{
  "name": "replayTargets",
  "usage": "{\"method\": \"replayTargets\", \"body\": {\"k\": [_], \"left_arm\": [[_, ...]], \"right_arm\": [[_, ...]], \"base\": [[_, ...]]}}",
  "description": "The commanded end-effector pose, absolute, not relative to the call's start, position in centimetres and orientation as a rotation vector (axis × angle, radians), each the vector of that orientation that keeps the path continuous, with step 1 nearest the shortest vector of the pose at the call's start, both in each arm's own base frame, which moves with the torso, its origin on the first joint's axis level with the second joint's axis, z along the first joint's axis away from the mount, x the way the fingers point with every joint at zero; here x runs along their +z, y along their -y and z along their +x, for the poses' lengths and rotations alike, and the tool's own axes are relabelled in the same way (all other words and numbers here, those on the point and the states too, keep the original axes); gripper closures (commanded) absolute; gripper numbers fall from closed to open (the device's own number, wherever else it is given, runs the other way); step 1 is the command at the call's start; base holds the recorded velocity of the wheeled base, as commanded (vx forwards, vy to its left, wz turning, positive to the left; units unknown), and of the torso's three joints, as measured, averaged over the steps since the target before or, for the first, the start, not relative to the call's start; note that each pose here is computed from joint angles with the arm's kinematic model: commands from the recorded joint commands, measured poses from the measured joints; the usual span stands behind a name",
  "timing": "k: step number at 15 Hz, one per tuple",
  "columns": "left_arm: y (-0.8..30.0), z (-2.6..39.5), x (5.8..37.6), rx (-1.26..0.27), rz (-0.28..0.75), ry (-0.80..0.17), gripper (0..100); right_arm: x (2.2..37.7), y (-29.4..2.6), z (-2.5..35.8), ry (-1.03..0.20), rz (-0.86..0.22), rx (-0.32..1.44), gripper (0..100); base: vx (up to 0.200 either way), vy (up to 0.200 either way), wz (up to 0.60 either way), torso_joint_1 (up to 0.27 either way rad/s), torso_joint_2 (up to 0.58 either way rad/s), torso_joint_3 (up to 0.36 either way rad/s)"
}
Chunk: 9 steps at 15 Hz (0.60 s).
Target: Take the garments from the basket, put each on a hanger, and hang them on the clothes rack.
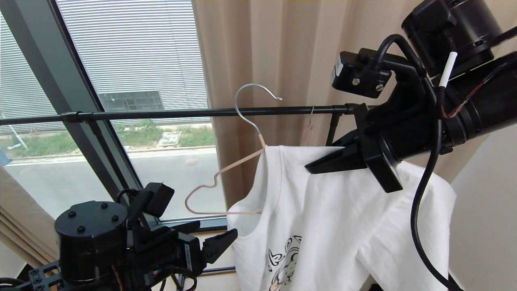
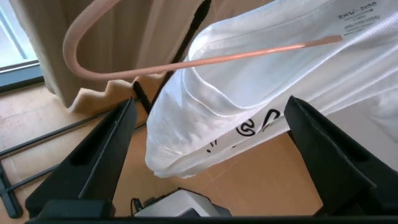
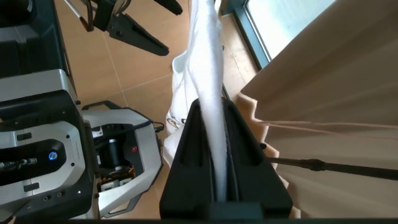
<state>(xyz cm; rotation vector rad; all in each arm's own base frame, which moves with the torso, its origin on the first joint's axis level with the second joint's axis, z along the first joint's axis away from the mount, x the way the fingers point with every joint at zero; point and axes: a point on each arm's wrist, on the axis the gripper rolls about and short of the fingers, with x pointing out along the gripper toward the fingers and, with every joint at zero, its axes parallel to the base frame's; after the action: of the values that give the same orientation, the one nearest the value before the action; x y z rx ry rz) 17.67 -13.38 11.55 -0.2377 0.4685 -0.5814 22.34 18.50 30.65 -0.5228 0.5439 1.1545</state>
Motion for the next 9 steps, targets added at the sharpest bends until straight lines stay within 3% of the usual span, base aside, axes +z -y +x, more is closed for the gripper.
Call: {"method": "replayTargets", "body": {"k": [1, 9], "left_arm": [[14.1, 18.3, 11.3, -0.554, -0.228, -0.472, 0], [15.4, 19.9, 11.0, -0.451, -0.24, -0.45, 0]], "right_arm": [[30.9, -18.5, 21.8, -0.53, -0.506, 1.157, 100], [30.5, -18.2, 21.3, -0.506, -0.463, 1.14, 100]], "base": [[0.0, 0.0, 0.0, 0.0, 0.0, 0.0], [0.0, 0.0, 0.0, 0.0, 0.0, 0.0]]}}
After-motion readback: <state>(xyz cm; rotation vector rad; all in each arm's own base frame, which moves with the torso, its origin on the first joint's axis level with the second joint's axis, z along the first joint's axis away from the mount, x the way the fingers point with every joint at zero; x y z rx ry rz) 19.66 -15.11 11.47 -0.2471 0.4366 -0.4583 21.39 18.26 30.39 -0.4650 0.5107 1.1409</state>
